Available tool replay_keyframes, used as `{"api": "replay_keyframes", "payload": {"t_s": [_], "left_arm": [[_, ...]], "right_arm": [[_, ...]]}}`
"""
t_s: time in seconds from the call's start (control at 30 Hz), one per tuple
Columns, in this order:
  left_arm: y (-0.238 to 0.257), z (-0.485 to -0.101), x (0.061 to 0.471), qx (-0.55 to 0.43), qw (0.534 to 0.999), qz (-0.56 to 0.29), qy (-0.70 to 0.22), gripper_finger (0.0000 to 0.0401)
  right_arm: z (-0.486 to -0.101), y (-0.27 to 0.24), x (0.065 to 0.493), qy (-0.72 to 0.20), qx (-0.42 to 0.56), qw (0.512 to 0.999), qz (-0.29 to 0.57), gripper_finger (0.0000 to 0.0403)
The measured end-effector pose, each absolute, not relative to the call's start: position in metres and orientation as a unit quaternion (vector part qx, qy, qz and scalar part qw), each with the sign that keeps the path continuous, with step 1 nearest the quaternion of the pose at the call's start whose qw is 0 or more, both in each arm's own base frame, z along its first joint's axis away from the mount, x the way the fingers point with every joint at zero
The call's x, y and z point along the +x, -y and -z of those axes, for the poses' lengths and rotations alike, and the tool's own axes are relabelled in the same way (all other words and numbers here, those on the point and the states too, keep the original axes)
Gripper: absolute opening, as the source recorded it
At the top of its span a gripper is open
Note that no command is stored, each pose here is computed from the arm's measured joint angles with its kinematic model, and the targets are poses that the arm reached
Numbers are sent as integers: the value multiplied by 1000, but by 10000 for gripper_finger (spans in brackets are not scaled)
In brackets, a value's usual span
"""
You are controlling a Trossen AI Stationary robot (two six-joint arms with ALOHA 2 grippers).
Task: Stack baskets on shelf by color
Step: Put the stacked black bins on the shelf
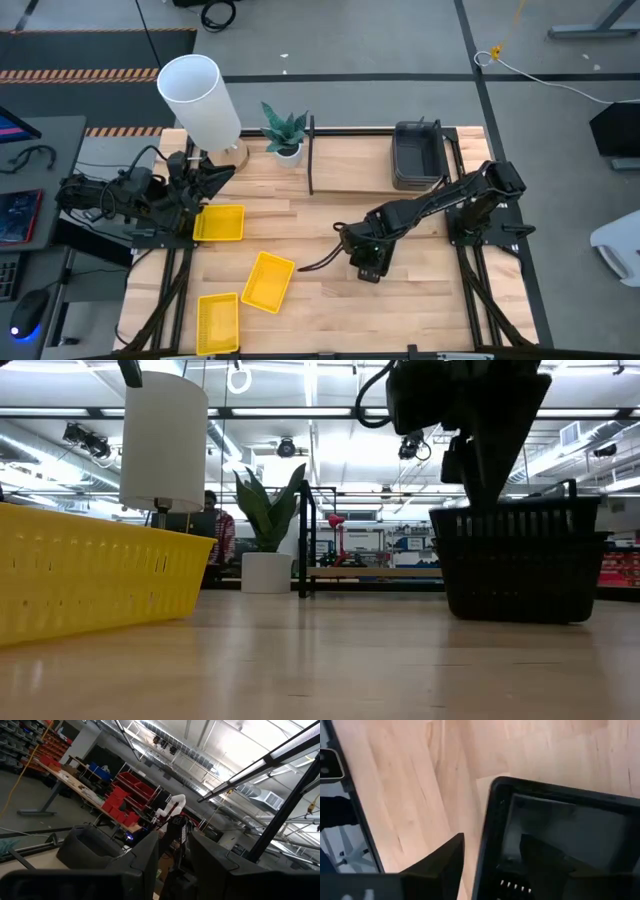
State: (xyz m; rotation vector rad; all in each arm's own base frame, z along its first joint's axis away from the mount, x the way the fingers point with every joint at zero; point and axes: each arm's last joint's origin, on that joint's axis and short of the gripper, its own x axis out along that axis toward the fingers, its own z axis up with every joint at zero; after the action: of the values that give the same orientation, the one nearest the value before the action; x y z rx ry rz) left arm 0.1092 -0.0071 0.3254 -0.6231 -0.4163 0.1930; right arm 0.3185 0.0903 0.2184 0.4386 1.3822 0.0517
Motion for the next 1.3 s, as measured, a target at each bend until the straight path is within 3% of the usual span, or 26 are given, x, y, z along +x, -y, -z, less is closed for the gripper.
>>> {"api": "replay_keyframes", "payload": {"t_s": [0.23,0.43,0.67,0.87,1.03,1.23,1.3], "left_arm": [[7,-325,109,-303,927,-95,200,119],[7,-325,109,-303,927,-95,200,119],[7,-325,110,-303,927,-95,199,119],[7,-324,110,-303,927,-95,198,119],[7,-324,110,-302,928,-96,196,119],[7,-324,110,-301,929,-97,194,119],[7,-323,110,-301,929,-97,193,119]], "right_arm": [[-214,-103,318,-619,141,773,2,256],[-187,-120,322,-635,92,766,22,305],[-162,-126,326,-651,51,755,54,306],[-159,-125,325,-659,51,749,55,241],[-160,-125,324,-665,39,745,41,151],[-174,-121,323,-699,-1,715,-37,31],[-187,-117,326,-706,-24,706,-58,14]]}}
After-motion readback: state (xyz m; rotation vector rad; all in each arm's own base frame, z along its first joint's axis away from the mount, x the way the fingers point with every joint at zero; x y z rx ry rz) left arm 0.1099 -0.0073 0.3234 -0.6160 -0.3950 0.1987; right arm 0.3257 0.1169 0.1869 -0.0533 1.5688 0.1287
